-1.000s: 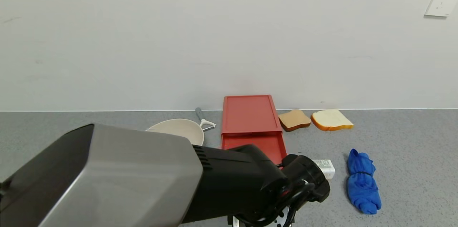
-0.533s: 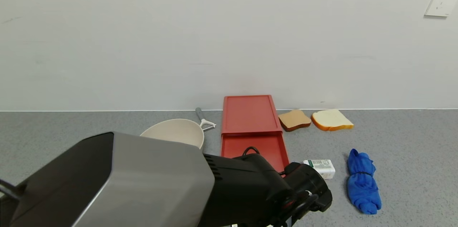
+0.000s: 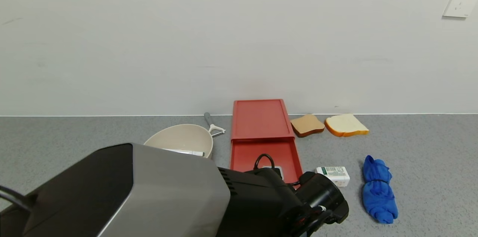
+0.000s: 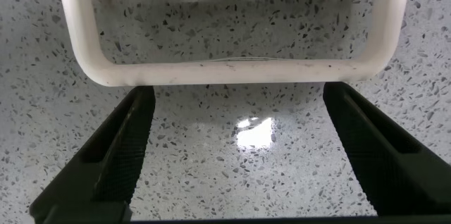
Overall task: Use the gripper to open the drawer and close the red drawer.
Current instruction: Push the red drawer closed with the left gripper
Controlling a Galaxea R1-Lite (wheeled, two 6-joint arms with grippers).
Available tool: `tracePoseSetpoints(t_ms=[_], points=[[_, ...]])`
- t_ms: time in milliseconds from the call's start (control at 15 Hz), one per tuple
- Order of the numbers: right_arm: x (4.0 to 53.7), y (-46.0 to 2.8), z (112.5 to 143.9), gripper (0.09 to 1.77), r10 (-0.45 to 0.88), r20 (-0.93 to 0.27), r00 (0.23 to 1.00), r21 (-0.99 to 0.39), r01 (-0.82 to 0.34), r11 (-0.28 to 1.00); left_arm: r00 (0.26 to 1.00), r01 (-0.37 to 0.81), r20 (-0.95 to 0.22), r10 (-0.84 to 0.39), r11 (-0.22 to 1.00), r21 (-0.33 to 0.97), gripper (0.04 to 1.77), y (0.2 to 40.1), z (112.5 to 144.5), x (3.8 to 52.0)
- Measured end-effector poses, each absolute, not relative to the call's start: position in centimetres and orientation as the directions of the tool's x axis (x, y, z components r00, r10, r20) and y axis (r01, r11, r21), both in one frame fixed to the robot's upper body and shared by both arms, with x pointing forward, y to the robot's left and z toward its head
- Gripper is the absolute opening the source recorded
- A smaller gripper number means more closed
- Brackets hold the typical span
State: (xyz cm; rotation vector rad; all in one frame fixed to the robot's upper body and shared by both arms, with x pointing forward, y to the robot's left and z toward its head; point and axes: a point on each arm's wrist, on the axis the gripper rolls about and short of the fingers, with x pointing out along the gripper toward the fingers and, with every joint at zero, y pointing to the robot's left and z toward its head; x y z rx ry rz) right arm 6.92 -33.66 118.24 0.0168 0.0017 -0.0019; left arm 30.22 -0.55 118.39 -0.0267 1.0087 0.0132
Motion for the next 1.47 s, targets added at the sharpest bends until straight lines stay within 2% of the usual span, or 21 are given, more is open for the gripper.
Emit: tracePoseSetpoints(t_ms=[733,1467], points=[[6.9,-33.7,118.2,1.71,-0.002,-0.002,1.000,0.017,0.002,1.000,0.586,0.003,-0.810,-0.008,1.000,-0.008,1.72,-0.6,118.7,31.3],[6.9,-33.7,118.2,1.71,-0.001,-0.002,1.000,0.017,0.001,1.000,0.644,0.039,-0.765,-0.035,0.999,-0.013,1.72,0.1,118.9,34.9]])
